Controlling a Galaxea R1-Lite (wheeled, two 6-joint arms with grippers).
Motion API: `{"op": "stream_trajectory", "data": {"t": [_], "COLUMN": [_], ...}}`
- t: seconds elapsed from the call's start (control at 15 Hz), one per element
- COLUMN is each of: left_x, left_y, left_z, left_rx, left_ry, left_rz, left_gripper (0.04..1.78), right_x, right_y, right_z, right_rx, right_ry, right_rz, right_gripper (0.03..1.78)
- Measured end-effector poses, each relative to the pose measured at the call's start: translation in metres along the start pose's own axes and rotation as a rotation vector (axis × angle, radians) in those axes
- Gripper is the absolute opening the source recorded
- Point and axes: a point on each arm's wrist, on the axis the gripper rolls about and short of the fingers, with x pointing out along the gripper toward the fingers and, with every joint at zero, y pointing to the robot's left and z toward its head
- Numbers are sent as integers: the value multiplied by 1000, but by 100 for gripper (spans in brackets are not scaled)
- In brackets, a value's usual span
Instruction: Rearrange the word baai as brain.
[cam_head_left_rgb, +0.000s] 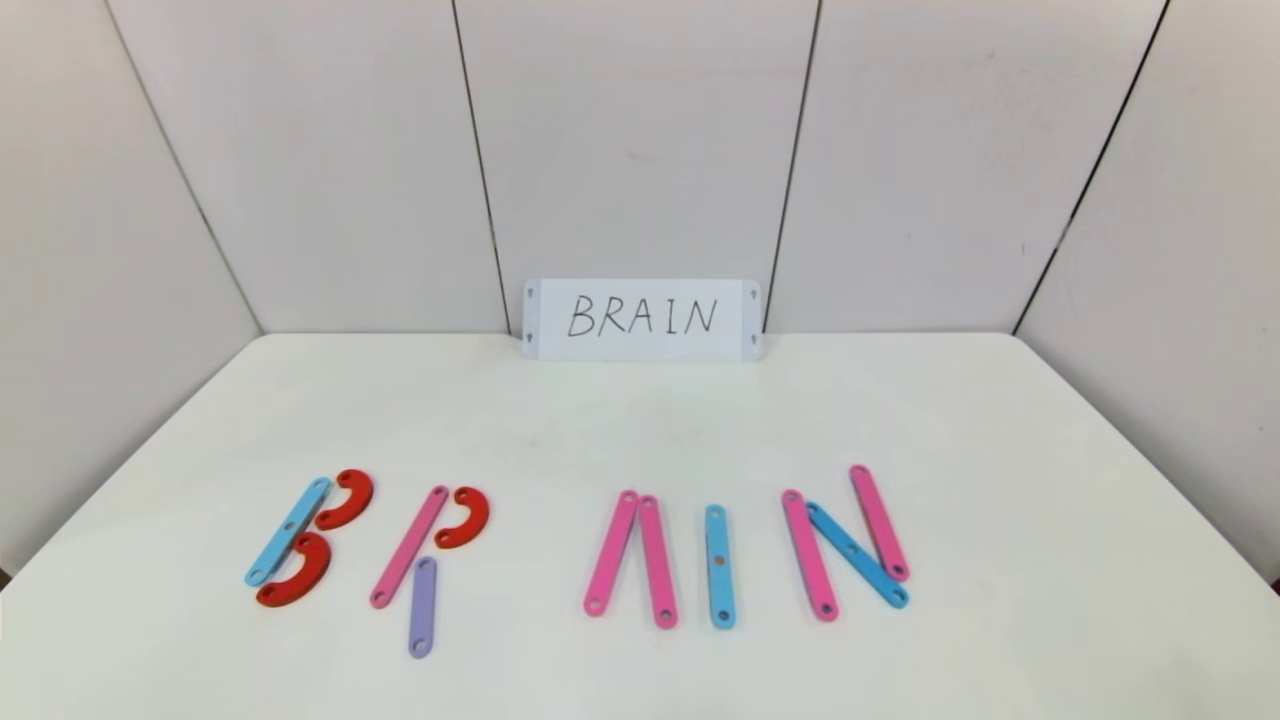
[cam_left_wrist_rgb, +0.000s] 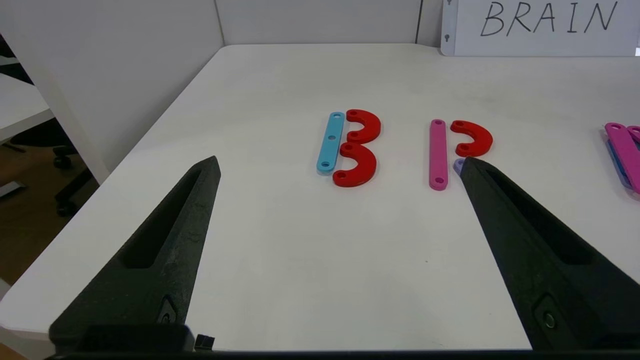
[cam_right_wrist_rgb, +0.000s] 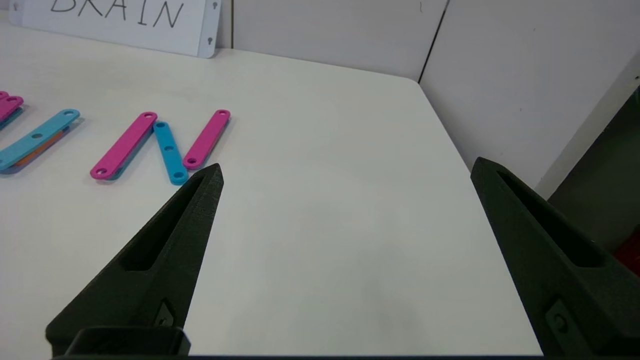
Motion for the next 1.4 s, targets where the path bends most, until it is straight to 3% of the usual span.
{"op": "stream_trajectory", "data": {"t": [0.27, 0.67, 1.07, 1.4], "left_x": [0, 0, 1, 2], "left_y": [0, 0, -3, -3], "left_z": [0, -1, -11, -13], "left_rx": [0, 18, 78, 79], "left_ry": [0, 4, 62, 68], "left_rz": [-1, -4, -118, -125], "left_gripper": [169, 169, 169, 169], "right_x": [0, 0, 0, 0], "right_y": [1, 1, 1, 1], "right_z": [-7, -7, -7, -7], "right_rx": [50, 52, 52, 57], "right_ry": [69, 70, 70, 68], "right_rz": [26, 26, 26, 25], "right_gripper": [173, 173, 173, 173]}}
